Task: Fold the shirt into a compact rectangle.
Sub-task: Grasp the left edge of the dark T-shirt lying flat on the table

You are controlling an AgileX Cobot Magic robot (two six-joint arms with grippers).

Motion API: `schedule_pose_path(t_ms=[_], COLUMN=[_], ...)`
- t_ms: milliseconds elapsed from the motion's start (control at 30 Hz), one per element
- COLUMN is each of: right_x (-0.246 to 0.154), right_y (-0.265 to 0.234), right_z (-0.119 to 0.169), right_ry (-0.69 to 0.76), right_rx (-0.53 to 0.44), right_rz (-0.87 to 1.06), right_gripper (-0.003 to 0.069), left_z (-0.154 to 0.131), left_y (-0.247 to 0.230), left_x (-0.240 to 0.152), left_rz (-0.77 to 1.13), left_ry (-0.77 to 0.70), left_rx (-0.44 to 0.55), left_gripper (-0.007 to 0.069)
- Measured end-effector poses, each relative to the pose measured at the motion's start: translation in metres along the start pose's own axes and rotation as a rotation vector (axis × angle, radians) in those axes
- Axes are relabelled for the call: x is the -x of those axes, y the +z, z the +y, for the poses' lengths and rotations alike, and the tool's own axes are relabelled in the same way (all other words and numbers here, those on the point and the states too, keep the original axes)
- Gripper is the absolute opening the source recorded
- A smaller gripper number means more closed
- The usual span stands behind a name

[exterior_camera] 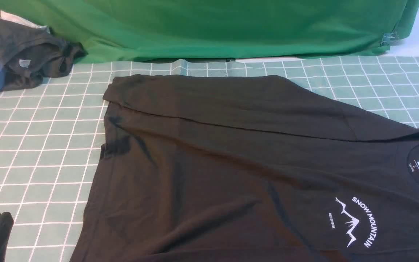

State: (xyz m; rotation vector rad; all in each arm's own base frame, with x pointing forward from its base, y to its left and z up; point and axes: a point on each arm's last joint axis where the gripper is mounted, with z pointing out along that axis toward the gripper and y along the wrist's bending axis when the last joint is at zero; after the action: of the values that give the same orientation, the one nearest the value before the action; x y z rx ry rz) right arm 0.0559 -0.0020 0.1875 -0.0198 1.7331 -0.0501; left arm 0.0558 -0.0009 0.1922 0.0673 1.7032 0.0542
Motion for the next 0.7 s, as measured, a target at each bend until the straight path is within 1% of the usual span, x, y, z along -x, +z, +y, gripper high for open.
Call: schedule_pose_path(t_ms=[700], right_x=[0.0], right_y=[0.0], right_z=[0.0], right_ry=[0.0], right_rx=[0.0], right_rz=[0.0], right_gripper=[0.0242], left_z=[0.0003], left_y=[0.0], left_x=[0.0004], left_rz=[-0.005], left_ry=[0.01], left_rx=[0.003], left_gripper=[0.0016])
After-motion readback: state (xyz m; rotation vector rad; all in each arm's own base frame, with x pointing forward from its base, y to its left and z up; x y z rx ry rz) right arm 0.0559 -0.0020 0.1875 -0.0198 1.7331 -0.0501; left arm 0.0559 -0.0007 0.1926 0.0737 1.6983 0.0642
